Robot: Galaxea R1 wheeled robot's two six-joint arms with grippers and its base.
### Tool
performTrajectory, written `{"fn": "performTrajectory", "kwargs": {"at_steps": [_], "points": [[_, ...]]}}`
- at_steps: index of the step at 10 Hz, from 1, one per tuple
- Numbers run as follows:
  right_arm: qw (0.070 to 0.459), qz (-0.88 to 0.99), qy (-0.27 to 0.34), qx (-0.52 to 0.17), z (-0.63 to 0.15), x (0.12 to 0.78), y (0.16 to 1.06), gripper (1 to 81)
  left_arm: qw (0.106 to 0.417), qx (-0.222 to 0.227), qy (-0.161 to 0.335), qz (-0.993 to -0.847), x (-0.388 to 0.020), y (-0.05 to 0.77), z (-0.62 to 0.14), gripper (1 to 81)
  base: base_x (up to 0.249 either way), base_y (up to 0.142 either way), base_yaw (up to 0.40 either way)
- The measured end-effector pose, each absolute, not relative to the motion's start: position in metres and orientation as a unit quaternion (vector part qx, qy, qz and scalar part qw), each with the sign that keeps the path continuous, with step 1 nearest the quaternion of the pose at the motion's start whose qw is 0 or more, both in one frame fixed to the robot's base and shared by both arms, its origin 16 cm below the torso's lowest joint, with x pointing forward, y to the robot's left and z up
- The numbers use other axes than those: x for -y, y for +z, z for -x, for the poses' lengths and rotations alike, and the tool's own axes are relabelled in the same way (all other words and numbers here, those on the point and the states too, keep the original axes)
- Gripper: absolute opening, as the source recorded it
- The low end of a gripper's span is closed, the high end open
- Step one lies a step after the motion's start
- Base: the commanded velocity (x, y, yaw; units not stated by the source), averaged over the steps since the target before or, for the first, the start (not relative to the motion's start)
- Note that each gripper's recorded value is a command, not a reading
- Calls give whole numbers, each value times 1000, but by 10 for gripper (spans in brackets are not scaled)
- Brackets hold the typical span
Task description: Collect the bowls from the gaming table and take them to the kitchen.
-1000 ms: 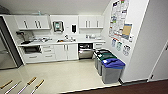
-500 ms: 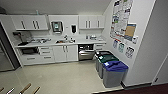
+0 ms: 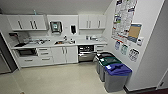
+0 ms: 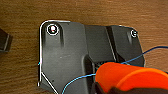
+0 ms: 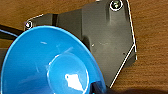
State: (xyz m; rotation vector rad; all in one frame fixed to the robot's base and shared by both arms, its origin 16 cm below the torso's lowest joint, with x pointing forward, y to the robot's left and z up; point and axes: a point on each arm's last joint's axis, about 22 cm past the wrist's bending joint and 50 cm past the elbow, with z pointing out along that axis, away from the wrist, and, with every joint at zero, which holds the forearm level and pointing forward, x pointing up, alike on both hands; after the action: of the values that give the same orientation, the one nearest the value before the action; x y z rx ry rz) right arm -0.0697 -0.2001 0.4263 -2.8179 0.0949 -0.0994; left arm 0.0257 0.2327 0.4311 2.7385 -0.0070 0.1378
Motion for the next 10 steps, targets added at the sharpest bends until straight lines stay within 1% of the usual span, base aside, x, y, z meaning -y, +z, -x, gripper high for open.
{"fn": "performTrajectory", "kwargs": {"at_steps": [6,8,10], "points": [[160,986,-37,-32,66,199,426,10,198,2,48,-979,-233,431,-23,10,200,0,0],[159,986,-37,-32,64,200,426,10,198,3,52,-979,-234,431,-31,10,177,0,0],[160,986,-36,-32,66,199,426,10,197,2,48,-979,-235,431,-23,10,177,0,0]]}}
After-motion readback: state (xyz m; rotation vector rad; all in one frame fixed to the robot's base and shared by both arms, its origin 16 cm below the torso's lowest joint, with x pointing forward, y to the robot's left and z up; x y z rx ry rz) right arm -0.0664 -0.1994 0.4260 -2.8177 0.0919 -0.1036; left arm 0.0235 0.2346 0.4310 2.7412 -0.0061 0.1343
